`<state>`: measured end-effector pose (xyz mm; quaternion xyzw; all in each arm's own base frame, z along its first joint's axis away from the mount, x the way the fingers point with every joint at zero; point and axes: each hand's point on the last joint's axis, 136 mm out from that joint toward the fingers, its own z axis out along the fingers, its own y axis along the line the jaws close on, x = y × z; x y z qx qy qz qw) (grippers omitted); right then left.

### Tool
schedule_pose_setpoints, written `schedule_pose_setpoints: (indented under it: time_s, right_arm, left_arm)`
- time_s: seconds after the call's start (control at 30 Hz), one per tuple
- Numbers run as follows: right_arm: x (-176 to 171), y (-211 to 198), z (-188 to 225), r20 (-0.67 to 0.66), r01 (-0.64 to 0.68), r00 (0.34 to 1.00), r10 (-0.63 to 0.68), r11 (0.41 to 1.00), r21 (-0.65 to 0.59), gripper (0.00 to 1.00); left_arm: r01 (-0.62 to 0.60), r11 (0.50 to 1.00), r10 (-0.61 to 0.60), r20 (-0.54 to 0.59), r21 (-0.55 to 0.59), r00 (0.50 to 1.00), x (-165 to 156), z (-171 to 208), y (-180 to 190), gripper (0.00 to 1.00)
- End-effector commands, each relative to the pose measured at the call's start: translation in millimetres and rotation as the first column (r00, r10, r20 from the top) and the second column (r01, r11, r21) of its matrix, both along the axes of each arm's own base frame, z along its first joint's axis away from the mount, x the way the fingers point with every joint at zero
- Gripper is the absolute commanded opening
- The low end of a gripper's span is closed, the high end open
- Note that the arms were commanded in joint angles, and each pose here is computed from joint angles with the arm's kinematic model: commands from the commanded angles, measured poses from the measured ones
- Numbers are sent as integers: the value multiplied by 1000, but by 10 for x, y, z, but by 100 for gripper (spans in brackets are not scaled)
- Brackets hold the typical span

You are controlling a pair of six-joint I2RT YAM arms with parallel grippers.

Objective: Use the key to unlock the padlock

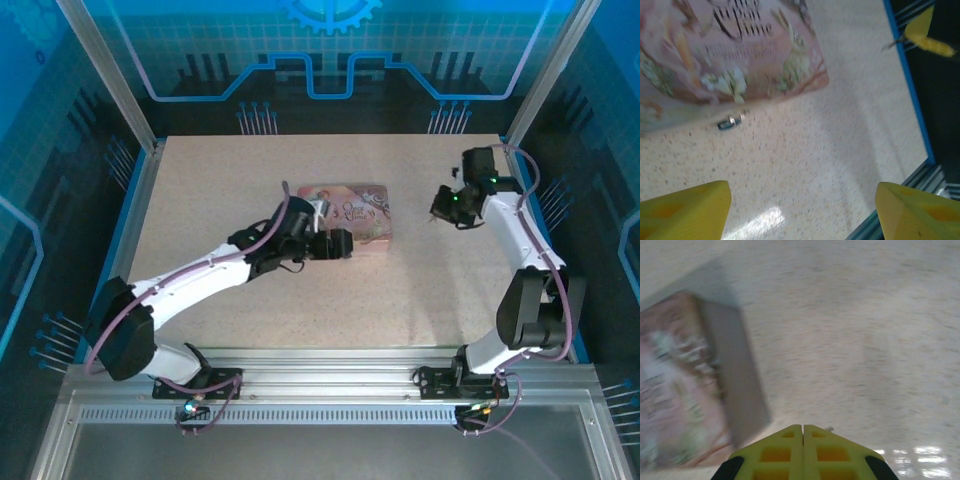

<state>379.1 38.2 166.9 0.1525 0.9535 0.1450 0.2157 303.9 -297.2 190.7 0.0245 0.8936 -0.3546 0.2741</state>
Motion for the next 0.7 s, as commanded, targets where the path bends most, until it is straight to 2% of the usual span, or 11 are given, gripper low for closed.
schedule_pose_setpoints:
  time_s: [0.0,0.07,0.13,0.27,0.53,0.67]
  right_arm:
    - [-106,477,349,33,-172,985,170,982,78,0]
    - [-115,738,510,63,-258,966,252,961,102,0]
    - [-142,991,674,94,-337,940,327,934,120,0]
    - [-211,1371,953,156,-454,888,432,878,154,0]
    - [-377,1827,1460,266,-592,800,538,779,207,0]
    - [-462,1952,1645,308,-633,769,561,734,245,0]
  left_arm:
    - [43,993,-38,50,-107,998,55,335,60,77]
    - [43,988,-34,66,-147,997,118,454,122,80]
    - [48,980,-33,82,-194,996,187,576,194,87]
    - [45,953,-15,102,-298,995,327,814,335,90]
    - [113,917,-29,218,-382,976,460,1285,460,91]
    - [171,880,-55,264,-442,963,491,1476,454,92]
